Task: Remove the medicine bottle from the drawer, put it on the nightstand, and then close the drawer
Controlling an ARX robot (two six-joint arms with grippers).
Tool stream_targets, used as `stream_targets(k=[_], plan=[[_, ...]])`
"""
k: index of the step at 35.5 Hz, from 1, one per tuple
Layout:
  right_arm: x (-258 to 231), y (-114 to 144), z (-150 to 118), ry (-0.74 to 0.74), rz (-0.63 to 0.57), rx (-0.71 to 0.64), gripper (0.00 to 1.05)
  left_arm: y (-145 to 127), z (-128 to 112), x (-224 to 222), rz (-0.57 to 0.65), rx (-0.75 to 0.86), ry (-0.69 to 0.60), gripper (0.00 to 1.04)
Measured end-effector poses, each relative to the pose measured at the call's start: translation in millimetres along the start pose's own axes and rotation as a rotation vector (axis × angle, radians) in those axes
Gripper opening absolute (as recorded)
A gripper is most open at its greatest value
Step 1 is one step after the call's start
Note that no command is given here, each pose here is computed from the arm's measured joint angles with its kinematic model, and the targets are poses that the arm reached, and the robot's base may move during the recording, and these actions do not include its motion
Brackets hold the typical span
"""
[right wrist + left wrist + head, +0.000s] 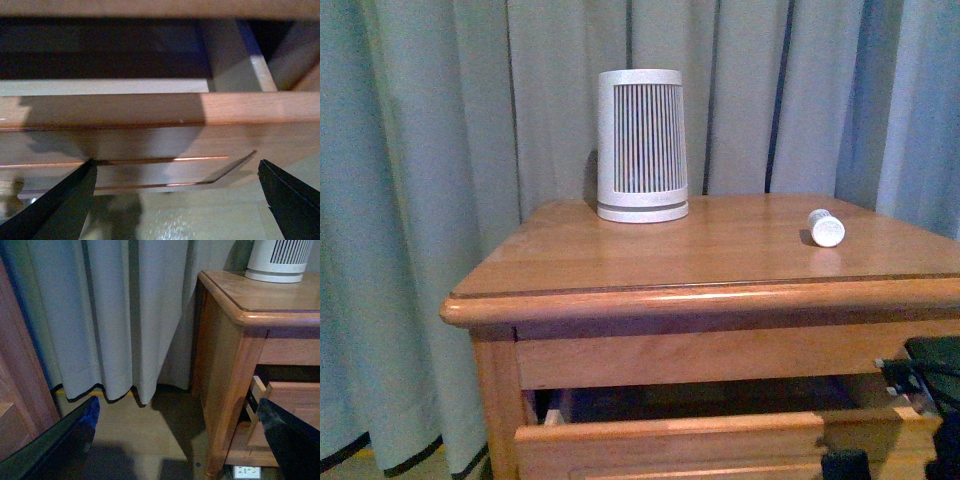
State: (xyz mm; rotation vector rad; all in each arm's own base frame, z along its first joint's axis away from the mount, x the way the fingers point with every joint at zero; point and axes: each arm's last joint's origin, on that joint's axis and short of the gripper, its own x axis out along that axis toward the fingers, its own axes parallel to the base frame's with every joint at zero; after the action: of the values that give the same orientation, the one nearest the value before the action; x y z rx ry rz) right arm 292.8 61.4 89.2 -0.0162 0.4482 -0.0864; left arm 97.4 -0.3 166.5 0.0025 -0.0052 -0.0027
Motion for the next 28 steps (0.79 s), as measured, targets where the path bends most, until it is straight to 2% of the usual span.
stream_targets(k=[9, 20, 23, 28], plan=[[39.3, -1.5, 13.3, -0.085, 0.001, -0.074, 0.98, 0.0, 0.0, 0.0, 0.000, 0.000, 0.000, 0.98], [38.4, -8.7, 13.5, -0.058, -0.011, -0.079, 0.98, 0.0, 0.0, 0.0, 0.000, 0.000, 0.000, 0.98], [25.6, -13.0, 14.2, -0.018, -0.035, -0.048, 0.98, 0.0, 0.0, 0.0, 0.000, 0.000, 0.000, 0.98], [-20.0, -15.6, 3.3, 0.151, -0.008, 0.051, 0.98, 0.0, 0.0, 0.0, 0.000, 0.000, 0.000, 0.98]])
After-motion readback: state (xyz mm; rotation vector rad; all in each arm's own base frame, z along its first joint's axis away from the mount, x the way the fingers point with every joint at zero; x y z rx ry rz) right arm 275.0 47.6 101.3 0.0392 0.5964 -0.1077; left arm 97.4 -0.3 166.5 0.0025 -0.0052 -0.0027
